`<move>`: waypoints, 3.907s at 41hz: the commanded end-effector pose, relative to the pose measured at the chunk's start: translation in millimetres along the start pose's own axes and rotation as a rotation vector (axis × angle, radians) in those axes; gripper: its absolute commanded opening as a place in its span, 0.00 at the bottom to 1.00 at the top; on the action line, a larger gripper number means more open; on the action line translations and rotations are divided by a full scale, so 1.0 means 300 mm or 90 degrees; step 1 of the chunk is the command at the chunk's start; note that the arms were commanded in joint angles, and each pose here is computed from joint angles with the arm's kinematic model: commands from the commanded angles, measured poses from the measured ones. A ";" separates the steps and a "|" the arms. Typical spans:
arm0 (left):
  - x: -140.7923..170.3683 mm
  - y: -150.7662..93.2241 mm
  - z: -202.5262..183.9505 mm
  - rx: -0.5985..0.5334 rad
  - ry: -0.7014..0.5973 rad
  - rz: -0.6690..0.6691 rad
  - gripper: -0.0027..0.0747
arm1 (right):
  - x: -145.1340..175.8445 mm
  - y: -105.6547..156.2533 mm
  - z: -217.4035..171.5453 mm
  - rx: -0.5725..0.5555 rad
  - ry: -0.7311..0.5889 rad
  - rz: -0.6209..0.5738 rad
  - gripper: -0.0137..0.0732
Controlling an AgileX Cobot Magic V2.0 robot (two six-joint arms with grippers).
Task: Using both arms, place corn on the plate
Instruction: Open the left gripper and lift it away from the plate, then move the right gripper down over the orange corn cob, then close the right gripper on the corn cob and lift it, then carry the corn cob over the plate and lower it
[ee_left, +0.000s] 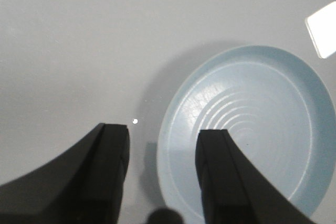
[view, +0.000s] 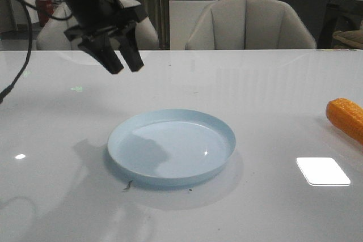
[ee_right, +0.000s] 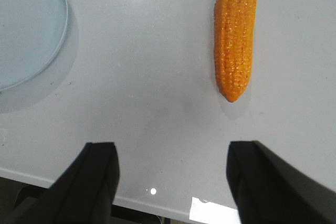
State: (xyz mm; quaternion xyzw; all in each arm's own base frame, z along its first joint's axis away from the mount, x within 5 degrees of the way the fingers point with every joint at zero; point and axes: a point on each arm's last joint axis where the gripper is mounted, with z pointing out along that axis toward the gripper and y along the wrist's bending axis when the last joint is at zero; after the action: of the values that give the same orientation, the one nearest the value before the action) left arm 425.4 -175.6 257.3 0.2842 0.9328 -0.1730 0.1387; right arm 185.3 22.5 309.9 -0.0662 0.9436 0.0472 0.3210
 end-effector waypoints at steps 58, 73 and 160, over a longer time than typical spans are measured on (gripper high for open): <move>0.874 -0.214 -0.637 -0.402 -0.523 -0.056 0.52 | -0.117 -0.070 0.118 0.055 0.004 0.022 0.78; 0.895 -0.207 -0.620 -0.406 -0.466 -0.077 0.52 | -0.277 -0.185 0.332 0.095 0.027 0.033 0.78; 0.895 -0.207 -0.620 -0.406 -0.467 -0.077 0.52 | -0.495 0.488 0.450 -0.179 0.073 -0.373 0.22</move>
State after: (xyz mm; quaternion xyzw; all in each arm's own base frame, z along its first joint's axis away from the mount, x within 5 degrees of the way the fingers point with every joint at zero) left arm 143.0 -19.0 329.6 0.0950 0.8680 0.0298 0.4864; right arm 372.4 184.9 272.5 -0.3498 0.9078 0.0683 0.2209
